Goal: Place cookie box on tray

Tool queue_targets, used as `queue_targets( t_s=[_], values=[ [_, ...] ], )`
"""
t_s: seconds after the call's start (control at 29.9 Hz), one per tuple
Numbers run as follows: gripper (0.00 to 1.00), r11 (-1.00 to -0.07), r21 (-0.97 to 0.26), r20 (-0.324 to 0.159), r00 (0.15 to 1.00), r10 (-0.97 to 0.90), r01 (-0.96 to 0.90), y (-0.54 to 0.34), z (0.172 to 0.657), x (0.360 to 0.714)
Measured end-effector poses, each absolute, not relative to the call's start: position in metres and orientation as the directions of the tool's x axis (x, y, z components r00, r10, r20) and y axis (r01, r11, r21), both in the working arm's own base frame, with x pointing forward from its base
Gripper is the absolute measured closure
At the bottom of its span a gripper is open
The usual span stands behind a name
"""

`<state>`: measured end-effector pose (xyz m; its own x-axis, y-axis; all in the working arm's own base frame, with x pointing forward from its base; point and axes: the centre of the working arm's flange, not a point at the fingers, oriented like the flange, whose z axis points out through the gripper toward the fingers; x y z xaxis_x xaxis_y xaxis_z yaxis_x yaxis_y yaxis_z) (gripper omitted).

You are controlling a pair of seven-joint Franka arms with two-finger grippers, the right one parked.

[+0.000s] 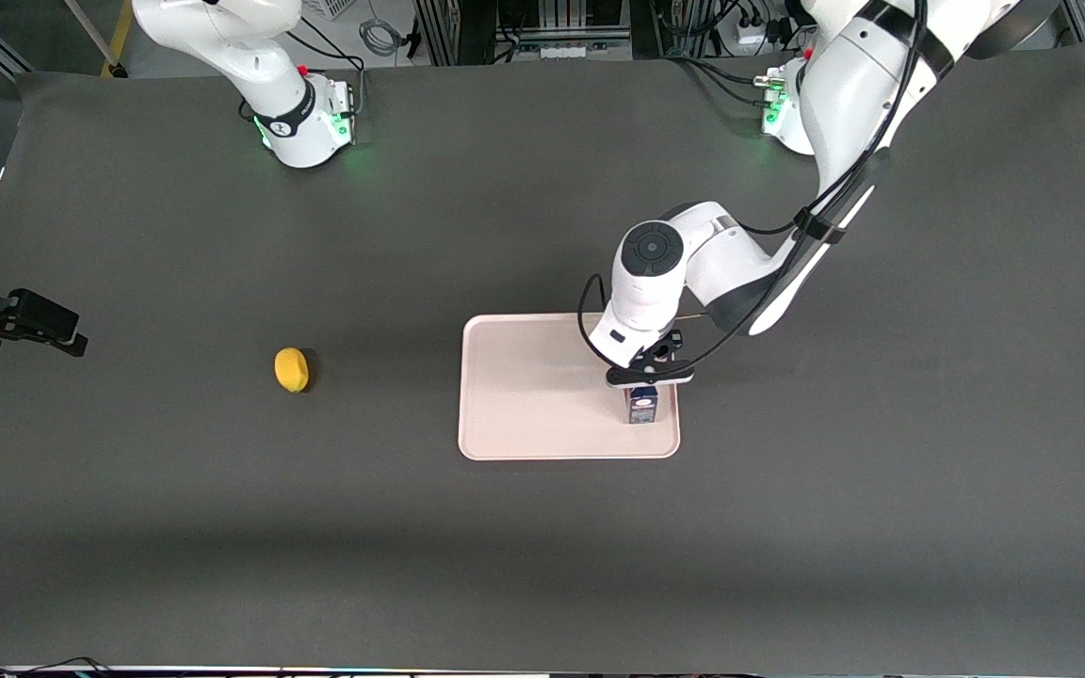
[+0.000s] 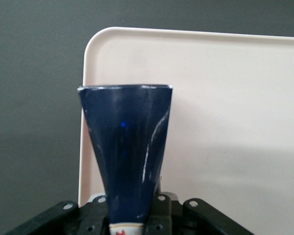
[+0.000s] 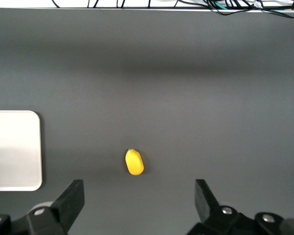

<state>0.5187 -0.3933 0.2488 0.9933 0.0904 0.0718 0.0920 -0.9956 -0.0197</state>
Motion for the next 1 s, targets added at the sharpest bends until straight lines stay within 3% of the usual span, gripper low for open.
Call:
queue_targets(
  t_s=[0.2,0.4,0.43,0.67,1.0],
  values=[
    [0.68,-0.996,-0.017,0.074,0.993,0.091,0.093,-0.393,0.249,0.52],
    [0.4,-0.995,-0.015,0.076,0.993,0.092,0.094,-0.392,0.247,0.521],
    [0.3,-0.995,-0.015,0.076,0.993,0.092,0.094,-0.392,0.248,0.521],
    [0.01,-0.995,-0.013,0.078,0.993,0.093,0.095,-0.392,0.249,0.522],
    [0.0,-0.994,0.0,0.096,0.99,0.107,0.107,-0.393,0.26,0.532]
  ],
)
